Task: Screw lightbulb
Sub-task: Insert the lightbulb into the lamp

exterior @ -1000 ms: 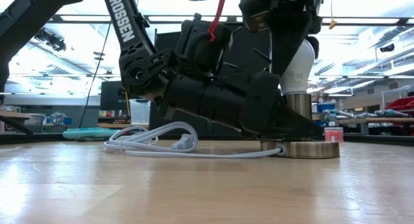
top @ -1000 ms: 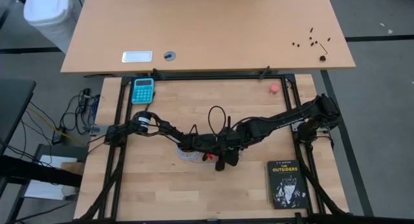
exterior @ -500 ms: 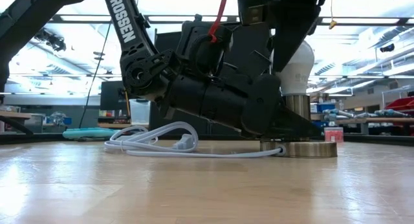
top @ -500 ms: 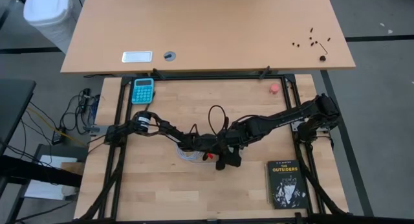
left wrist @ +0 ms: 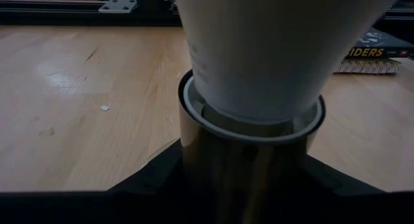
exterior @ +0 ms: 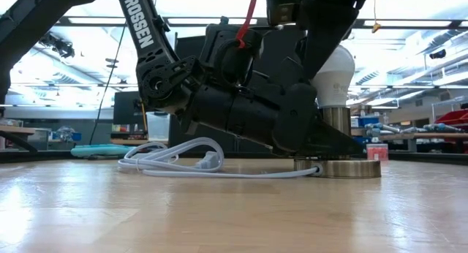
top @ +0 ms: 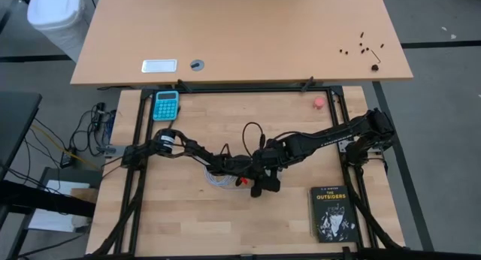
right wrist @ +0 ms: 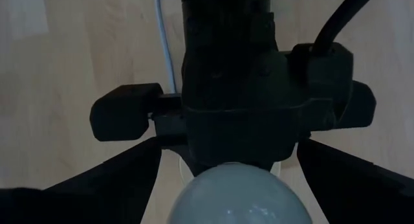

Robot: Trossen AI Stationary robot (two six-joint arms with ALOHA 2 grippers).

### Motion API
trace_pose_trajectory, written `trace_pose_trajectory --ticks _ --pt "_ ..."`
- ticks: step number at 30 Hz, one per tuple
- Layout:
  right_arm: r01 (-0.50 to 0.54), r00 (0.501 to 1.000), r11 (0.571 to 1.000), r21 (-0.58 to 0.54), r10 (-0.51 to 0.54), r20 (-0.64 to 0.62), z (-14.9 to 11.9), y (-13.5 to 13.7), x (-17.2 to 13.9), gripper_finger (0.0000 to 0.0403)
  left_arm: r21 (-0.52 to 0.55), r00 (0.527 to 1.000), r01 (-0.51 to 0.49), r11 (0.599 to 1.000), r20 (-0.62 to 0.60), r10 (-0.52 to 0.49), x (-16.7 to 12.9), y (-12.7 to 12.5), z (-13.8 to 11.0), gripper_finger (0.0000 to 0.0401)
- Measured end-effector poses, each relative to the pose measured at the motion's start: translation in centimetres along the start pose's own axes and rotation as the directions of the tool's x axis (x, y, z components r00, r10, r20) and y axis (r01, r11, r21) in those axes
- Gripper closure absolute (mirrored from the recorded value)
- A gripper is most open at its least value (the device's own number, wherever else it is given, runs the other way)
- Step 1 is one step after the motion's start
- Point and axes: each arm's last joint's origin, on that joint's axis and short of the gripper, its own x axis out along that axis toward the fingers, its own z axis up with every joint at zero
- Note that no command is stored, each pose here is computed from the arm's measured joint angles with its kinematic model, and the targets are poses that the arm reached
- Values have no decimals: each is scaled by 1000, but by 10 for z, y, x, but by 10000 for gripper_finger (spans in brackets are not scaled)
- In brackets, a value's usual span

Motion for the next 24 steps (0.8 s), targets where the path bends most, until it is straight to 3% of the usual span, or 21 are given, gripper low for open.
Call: trace_pose_trajectory --ticks 7,12,18,24 --pt "9 999 1000 -21 -10 -32 -4 0 0 32 1 1000 0 1000 -1 0 0 0 0 208" --pt "6 998 990 -142 -14 -57 -9 6 -1 32 2 1000 0 1000 -1 0 0 0 0 208" --pt "21 998 937 -348 -38 -44 -13 16 -1 32 2 1000 0 1000 -1 0 0 0 0 208" --pt "24 997 885 -466 -56 -54 -15 18 -1 32 3 1000 0 1000 -2 0 0 0 0 208"
